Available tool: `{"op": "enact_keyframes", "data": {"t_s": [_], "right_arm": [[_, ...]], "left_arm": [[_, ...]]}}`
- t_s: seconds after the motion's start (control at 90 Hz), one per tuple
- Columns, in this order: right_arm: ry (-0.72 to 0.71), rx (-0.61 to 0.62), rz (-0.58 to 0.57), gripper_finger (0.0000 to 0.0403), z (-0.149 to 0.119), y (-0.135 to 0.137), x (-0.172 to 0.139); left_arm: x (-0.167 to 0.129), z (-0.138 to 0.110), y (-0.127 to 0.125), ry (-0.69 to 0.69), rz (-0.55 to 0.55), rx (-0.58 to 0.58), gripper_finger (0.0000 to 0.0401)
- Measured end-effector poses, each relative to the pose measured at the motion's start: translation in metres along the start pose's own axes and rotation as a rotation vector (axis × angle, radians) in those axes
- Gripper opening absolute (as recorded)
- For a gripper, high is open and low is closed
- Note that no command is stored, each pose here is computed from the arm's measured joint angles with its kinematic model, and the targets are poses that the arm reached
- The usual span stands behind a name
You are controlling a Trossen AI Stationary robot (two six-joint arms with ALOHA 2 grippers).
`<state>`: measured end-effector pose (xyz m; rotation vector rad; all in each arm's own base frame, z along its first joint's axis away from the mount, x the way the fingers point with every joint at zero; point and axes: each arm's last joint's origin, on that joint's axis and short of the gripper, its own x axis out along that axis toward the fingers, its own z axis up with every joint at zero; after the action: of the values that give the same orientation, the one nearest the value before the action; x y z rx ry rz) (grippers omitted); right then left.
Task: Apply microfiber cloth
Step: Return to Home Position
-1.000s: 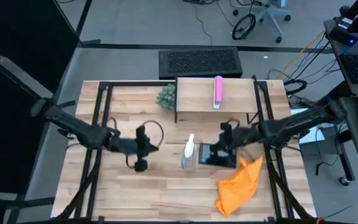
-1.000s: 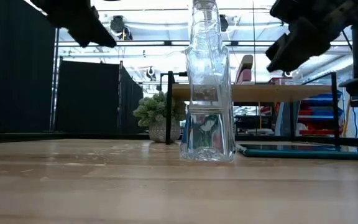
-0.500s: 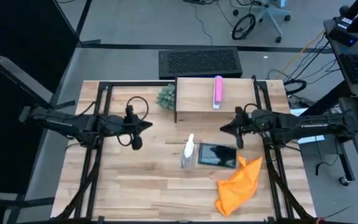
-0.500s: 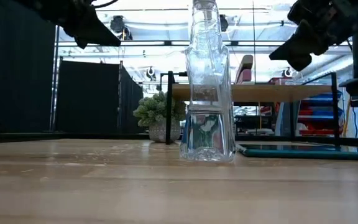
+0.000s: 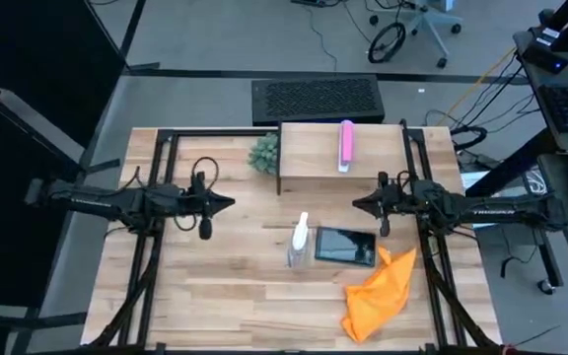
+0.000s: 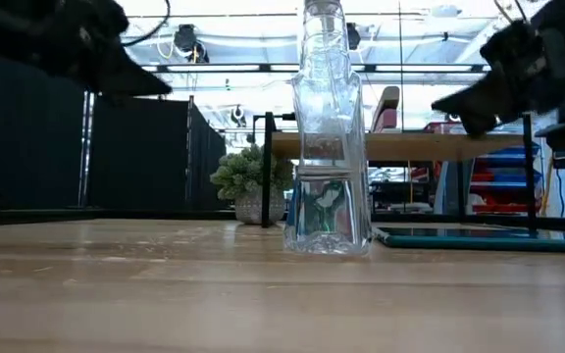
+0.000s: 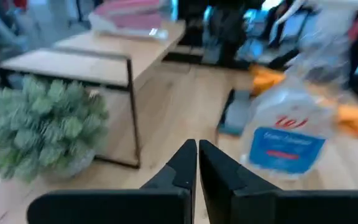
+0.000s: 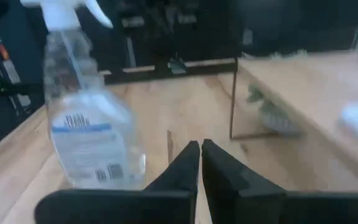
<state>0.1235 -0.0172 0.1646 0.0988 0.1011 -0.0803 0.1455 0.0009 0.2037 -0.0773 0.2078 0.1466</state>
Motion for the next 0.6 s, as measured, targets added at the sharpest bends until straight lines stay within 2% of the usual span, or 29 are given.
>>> {"op": "enact_keyframes", "data": {"t_s": [0.1,0.333,0.6], "right_arm": [[0.014,0.016,0.004,0.0000,-0.007,0.000,-0.003],[-0.026,0.005,0.056,0.0000,-0.003,0.002,-0.004],[-0.023,0.004,0.057,0.0000,-0.003,0.002,-0.004]], "left_arm": [[-0.005,-0.011,0.001,-0.021,-0.030,-0.013,0.0002],[-0.015,-0.034,0.005,-0.055,-0.042,-0.065,0.0002],[-0.024,-0.035,0.005,-0.147,-0.108,-0.024,0.0002]]}}
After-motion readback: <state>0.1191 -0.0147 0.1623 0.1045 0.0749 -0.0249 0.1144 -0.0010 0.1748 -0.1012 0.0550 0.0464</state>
